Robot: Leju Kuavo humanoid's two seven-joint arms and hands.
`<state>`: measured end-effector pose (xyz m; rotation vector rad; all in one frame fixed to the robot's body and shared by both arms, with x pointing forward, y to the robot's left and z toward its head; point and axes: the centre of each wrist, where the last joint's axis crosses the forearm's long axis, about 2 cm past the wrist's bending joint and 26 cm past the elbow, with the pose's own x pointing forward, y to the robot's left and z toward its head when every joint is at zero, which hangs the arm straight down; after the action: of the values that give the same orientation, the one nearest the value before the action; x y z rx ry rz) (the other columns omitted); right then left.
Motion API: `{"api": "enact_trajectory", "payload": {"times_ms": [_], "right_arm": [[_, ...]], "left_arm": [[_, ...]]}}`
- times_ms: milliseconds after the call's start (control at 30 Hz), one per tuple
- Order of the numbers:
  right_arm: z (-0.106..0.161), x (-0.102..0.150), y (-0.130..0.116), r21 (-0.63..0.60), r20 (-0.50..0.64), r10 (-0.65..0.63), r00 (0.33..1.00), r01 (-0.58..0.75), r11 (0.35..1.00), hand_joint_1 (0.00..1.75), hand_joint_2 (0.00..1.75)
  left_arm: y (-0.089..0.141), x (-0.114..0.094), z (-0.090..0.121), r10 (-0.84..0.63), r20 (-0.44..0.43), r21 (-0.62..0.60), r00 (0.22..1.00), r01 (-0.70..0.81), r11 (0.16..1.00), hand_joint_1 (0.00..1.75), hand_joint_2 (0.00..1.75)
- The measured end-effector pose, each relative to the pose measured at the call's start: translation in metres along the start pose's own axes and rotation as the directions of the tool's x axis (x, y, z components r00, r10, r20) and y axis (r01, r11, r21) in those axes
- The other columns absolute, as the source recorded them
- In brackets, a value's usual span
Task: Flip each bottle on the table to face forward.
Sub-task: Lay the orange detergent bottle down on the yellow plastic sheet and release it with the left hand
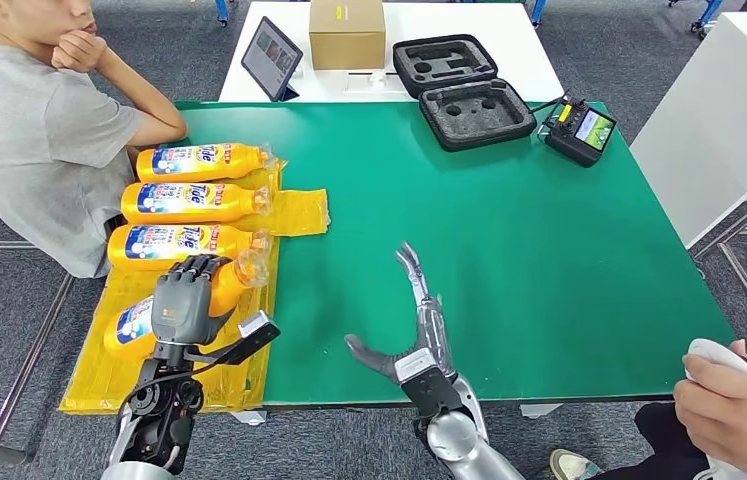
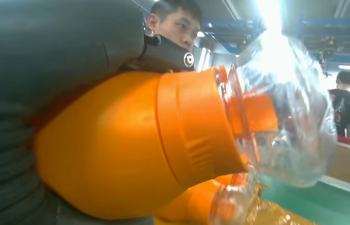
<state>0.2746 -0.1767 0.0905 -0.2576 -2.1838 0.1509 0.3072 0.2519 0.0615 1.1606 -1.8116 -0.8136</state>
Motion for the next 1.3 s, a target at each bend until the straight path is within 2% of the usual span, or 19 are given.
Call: {"api": "enact_trajectory", "payload": {"times_ms": [67, 133, 367, 500, 533, 1033, 1100, 1167, 1233, 1300], "right_arm": [[0.001, -0.001, -0.001, -0.004, -0.004, 0.002, 1.000, -0.002, 1.000, 0.00, 1.75], [0.002, -0.001, -0.002, -0.010, -0.011, 0.005, 1.000, -0.005, 1.000, 0.00, 1.75], [0.008, -0.005, -0.008, -0.027, -0.030, 0.020, 0.999, -0.021, 0.999, 0.00, 1.75], [0.009, -0.006, -0.010, -0.030, -0.035, 0.026, 0.999, -0.027, 0.999, 0.00, 1.75], [0.010, -0.006, -0.010, -0.030, -0.037, 0.027, 0.999, -0.028, 0.999, 0.00, 1.75], [0.019, -0.009, -0.015, -0.050, -0.063, 0.047, 0.997, -0.051, 0.997, 0.00, 1.75], [0.019, -0.009, -0.016, -0.052, -0.065, 0.049, 0.997, -0.052, 0.997, 0.00, 1.75], [0.020, -0.010, -0.016, -0.055, -0.067, 0.051, 0.996, -0.055, 0.997, 0.00, 1.75], [0.021, -0.010, -0.017, -0.058, -0.071, 0.055, 0.996, -0.059, 0.997, 0.00, 1.75], [0.022, -0.011, -0.019, -0.063, -0.075, 0.058, 0.995, -0.063, 0.996, 0.00, 1.75]], "left_arm": [[-0.002, 0.001, 0.003, 0.005, 0.006, -0.013, 1.000, -0.005, 1.000, 0.50, 1.75], [-0.006, 0.003, 0.009, 0.014, 0.006, -0.030, 1.000, -0.013, 0.999, 0.45, 1.75], [-0.015, 0.006, 0.028, 0.040, -0.010, -0.080, 0.999, -0.041, 0.996, 0.52, 1.75], [-0.017, 0.006, 0.031, 0.046, -0.014, -0.089, 0.999, -0.047, 0.995, 0.88, 1.75], [-0.017, 0.006, 0.031, 0.048, -0.015, -0.090, 0.999, -0.049, 0.995, 0.89, 1.75], [-0.019, 0.007, 0.031, 0.059, -0.019, -0.094, 0.998, -0.060, 0.994, 0.77, 1.75], [-0.019, 0.008, 0.031, 0.059, -0.019, -0.094, 0.998, -0.061, 0.994, 0.69, 1.75], [-0.019, 0.008, 0.032, 0.062, -0.021, -0.094, 0.998, -0.063, 0.994, 0.49, 0.87], [-0.020, 0.009, 0.033, 0.073, -0.030, -0.093, 0.997, -0.075, 0.993, 0.22, 0.00], [-0.022, 0.010, 0.034, 0.101, -0.054, -0.082, 0.993, -0.105, 0.991, 0.03, 0.00]]}}
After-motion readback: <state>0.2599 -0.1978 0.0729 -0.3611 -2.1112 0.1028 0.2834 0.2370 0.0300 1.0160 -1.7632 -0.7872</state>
